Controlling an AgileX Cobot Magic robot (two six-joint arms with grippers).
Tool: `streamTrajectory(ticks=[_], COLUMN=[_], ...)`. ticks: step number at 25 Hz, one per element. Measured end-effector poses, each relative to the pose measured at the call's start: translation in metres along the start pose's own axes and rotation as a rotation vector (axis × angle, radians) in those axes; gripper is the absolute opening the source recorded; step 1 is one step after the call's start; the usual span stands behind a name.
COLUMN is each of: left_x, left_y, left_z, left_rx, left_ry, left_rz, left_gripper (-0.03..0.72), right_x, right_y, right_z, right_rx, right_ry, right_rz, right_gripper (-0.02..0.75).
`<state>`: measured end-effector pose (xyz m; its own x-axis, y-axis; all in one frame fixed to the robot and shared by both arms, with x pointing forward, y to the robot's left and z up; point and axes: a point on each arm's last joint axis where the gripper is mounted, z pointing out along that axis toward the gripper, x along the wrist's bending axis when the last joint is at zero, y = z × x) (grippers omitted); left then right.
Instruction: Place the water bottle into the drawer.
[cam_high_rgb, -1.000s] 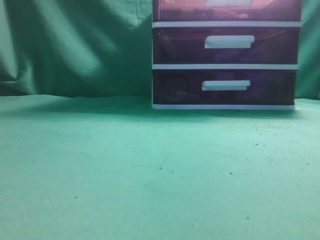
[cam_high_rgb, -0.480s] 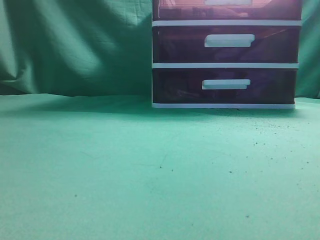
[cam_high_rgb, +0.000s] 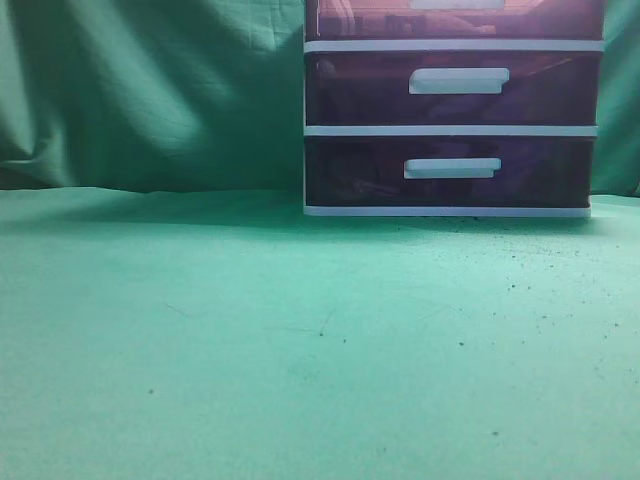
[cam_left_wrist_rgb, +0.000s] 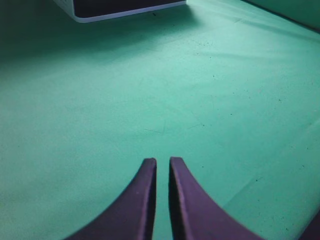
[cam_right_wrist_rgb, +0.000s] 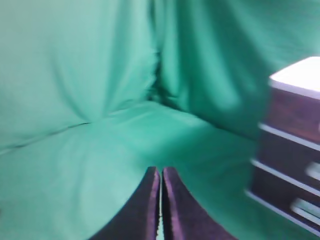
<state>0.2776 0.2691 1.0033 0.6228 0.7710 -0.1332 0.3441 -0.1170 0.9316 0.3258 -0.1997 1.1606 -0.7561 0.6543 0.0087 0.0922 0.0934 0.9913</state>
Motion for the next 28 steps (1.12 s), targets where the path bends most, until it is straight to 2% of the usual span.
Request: streamTrajectory(ticks=[6,11,14,16,21,28], left_x=[0.0,0.0,0.0,0.0,0.0,0.0], left_y=[0.0,0.0,0.0,0.0,0.0,0.0], left_z=[0.0,0.0,0.0,0.0,0.0,0.0], left_rx=[0.0,0.0,0.0,0.0,0.0,0.0], left_ry=[0.0,0.0,0.0,0.0,0.0,0.0], left_rz=[0.0,0.0,0.0,0.0,0.0,0.0], left_gripper=[0.056,0.056,0.056,0.056,0.056,0.056], right_x=[-0.029,-0.034,-0.032,-0.03,-0.027,-0.037], right_y=[-0.028,-0.065,-0.088,-0.102,-0.128,-0.185], right_z=[-0.041,-0.07,-0.081,-0.085,-0.088,-0.074], right_rx=[-0.061,-0.122,-0.154,-0.165,-0.158,-0.023], right_ry=[-0.325,-0.586,-0.702,-0.75,-0.791,-0.811], right_rz=[0.085,0.167,0.19,0.197,0.147,0.148], right_gripper=[0.0,0.0,0.0,0.0,0.0,0.0])
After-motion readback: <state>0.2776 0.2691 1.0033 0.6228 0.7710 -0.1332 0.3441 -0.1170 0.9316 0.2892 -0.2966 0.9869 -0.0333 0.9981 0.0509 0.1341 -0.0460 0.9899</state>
